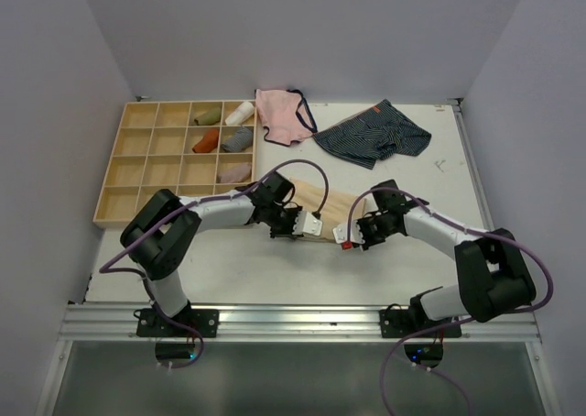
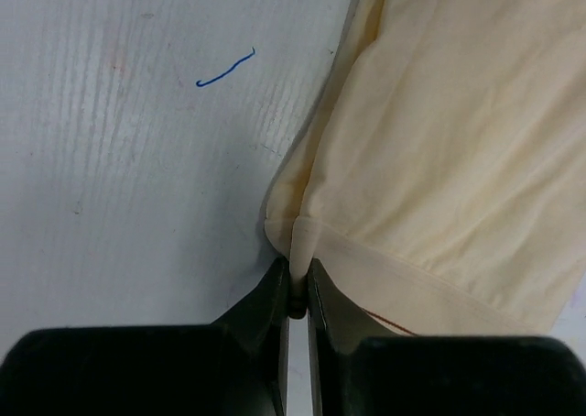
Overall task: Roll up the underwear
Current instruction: Fold the underwear
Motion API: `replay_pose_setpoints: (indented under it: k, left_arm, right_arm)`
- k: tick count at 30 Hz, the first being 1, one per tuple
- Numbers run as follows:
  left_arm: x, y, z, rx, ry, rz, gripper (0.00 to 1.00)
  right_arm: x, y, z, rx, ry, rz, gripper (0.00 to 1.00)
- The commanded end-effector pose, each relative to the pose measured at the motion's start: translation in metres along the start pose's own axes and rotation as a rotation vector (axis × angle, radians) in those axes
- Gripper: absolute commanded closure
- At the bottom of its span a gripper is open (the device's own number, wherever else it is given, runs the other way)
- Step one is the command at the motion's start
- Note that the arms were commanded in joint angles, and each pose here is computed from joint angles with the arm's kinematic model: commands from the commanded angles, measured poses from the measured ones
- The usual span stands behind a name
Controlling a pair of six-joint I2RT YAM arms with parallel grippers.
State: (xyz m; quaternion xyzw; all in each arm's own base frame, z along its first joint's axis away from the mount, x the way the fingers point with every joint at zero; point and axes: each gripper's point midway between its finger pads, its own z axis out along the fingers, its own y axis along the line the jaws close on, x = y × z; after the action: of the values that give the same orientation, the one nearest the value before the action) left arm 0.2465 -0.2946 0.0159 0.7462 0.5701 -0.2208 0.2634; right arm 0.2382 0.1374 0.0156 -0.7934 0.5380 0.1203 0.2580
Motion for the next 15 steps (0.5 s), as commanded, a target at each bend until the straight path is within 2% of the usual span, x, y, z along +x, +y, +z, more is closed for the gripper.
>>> replay_pose_setpoints:
  k: [1, 5, 15]
  left_arm:
    - [0.003, 0.000, 0.003, 0.050, 0.027, -0.003, 0.84]
    - [-0.002, -0.015, -0.009, 0.101, 0.019, -0.014, 1.00]
    - [-0.027, -0.049, -0.039, 0.183, -0.049, -0.119, 1.00]
  right_arm:
    - [-0.006, 0.017, -0.006, -0.069, -0.013, 0.033, 0.94]
    - [-0.022, 0.018, -0.016, -0.087, -0.064, 0.087, 0.98]
    - [-0.059, 0.054, -0.040, -0.226, -0.166, 0.340, 1.00]
